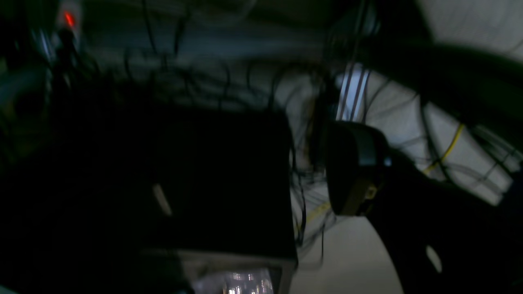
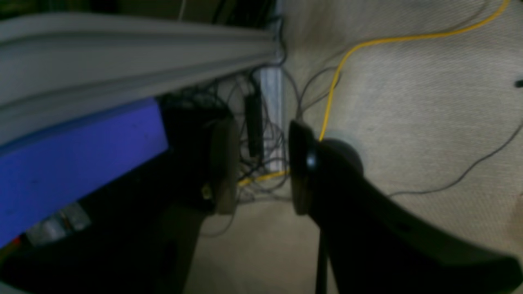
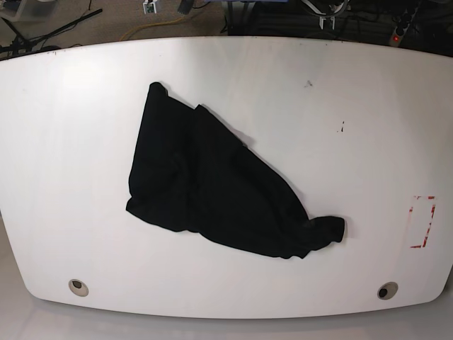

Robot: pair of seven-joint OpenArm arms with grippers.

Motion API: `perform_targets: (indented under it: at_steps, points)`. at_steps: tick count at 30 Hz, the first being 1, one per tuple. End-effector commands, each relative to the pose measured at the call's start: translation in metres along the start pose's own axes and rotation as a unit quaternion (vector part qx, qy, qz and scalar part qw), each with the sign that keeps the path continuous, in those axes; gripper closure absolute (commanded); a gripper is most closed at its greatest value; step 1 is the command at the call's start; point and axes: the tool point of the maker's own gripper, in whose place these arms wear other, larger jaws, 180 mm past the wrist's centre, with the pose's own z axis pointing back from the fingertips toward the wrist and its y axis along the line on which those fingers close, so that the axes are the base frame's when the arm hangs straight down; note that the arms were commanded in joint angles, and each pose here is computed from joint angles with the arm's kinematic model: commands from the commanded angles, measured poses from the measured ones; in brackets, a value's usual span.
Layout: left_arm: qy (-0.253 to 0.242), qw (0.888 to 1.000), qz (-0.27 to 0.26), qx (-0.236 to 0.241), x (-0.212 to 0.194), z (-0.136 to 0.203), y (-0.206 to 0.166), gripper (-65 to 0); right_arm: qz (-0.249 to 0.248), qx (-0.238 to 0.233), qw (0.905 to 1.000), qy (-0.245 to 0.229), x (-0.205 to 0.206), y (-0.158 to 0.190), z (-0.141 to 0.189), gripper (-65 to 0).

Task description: Fold the T-shirt properly

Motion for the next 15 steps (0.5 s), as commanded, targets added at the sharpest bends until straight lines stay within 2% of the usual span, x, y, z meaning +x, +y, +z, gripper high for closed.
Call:
perform_targets:
  at_steps: [1,6,10,15]
  points:
    - [-0.016,1.0,-0.008,0.005,0.002,0.014,0.008,-44.7,0.008,0.004,0.9999,-0.007,0.004,0.0,0.012,-18.7]
    - [-0.047,0.998,-0.028,0.007,0.009,0.048,0.018,-44.7,0.038,0.017,0.9988,-0.027,0.009,0.012,0.044,-18.7]
    - [-0.096,0.995,-0.034,0.017,0.028,0.089,0.028,-44.7,0.059,0.031,0.9968,-0.044,0.012,0.027,0.071,-18.7]
    - [-0.134,0.99,-0.046,0.023,0.041,0.138,0.035,-44.7,0.061,0.012,0.9955,-0.071,0.021,0.02,0.106,-18.7]
